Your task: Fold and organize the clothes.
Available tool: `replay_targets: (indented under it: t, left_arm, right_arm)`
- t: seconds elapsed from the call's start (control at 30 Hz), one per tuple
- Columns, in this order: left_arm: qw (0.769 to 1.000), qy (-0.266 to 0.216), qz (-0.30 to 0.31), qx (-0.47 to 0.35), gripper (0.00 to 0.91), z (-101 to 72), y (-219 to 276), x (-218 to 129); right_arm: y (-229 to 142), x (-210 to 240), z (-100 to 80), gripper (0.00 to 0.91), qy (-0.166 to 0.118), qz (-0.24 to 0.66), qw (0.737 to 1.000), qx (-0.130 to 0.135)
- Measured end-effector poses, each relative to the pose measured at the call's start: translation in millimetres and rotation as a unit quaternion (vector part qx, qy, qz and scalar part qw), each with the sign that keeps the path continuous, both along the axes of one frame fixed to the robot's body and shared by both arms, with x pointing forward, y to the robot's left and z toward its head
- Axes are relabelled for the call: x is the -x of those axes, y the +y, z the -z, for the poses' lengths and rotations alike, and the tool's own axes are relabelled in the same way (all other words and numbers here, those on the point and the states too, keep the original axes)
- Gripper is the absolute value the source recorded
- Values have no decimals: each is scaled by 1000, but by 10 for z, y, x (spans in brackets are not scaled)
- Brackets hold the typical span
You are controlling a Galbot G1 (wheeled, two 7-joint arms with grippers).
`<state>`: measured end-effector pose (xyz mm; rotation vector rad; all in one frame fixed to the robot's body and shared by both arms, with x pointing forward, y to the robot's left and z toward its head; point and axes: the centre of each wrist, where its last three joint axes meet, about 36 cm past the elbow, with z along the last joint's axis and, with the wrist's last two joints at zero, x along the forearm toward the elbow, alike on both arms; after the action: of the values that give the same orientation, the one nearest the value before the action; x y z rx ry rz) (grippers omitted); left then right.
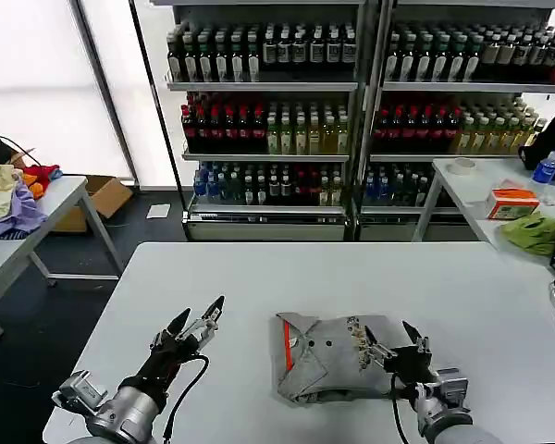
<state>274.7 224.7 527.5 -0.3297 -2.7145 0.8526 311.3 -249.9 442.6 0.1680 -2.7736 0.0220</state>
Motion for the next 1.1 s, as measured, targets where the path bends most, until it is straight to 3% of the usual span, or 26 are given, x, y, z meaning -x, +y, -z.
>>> replay_targets:
  t: [0.27,0.53,0.73,1.1]
  left_arm:
    - [1000,1,-5,-1,907,25,29,29]
    - [1000,1,-3,-3,907,39,18,25]
    - [1000,2,-4,-4,907,40,28,41]
    - [1000,-10,-6,-17,907,15,108,53]
  right_arm:
    - [34,18,425,907,33,3,999,-11]
    - [26,81,599,907,44,-1,999,-22]
    - [6,83,442,907,17,2,1000,-24]
    - [-409,37,20,907,-87,12,996,-21]
